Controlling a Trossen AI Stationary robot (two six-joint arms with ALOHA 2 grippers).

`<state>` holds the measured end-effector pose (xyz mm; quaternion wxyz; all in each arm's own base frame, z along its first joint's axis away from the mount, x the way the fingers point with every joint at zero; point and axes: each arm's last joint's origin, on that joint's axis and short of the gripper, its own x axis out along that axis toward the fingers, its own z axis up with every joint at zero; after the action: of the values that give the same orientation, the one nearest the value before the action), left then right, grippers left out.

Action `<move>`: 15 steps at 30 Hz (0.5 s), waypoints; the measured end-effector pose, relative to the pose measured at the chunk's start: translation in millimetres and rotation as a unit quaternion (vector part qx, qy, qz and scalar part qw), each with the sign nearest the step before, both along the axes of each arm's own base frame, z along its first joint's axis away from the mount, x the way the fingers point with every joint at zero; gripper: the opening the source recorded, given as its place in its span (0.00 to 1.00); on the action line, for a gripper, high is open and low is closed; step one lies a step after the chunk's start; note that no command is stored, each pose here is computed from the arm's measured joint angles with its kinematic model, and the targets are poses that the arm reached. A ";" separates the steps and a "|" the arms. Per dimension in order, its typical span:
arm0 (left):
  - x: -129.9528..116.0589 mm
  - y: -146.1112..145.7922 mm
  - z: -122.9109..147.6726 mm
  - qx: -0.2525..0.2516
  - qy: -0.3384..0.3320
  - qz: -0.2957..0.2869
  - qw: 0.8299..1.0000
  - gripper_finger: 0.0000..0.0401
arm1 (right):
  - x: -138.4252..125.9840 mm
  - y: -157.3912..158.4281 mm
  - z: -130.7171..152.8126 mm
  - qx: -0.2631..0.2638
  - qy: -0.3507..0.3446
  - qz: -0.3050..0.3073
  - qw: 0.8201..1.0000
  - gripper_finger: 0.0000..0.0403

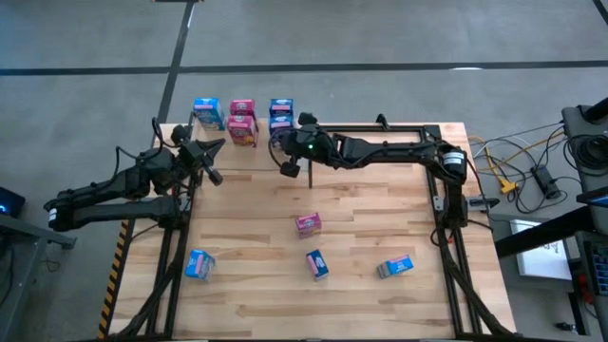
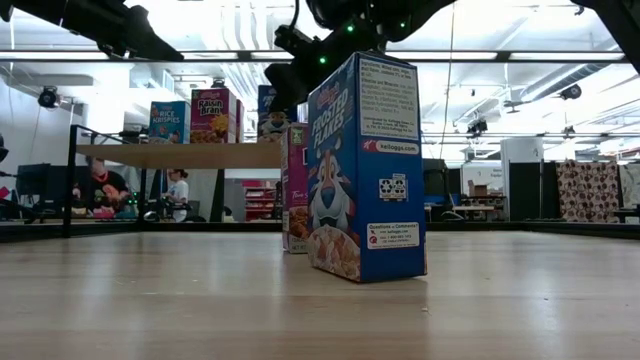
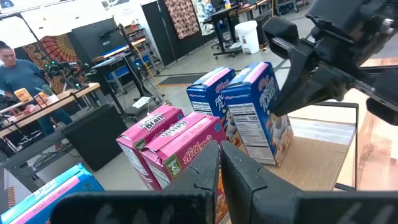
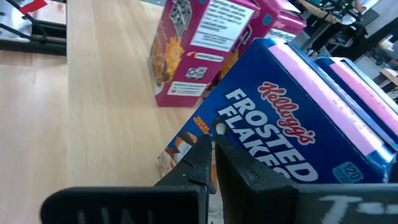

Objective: Stack cereal on shelf
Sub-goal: Put the top blue cereal box on the shelf

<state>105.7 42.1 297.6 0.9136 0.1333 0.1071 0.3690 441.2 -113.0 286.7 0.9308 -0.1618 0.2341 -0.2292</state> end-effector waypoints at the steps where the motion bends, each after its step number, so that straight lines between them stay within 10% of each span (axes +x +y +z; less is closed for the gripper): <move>1: 0.0 0.0 0.0 0.000 0.000 0.000 1.000 0.00 | 0.1 0.0 0.2 -0.001 -0.001 0.000 1.000 0.03; 15: -0.1 0.0 0.0 0.001 0.001 0.000 1.000 0.00 | 0.9 0.3 2.3 -0.002 -0.012 0.000 1.000 0.03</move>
<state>105.7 42.1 297.6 0.9134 0.1350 0.1076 0.3687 442.1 -112.6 289.0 0.9333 -0.1607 0.2229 -0.2311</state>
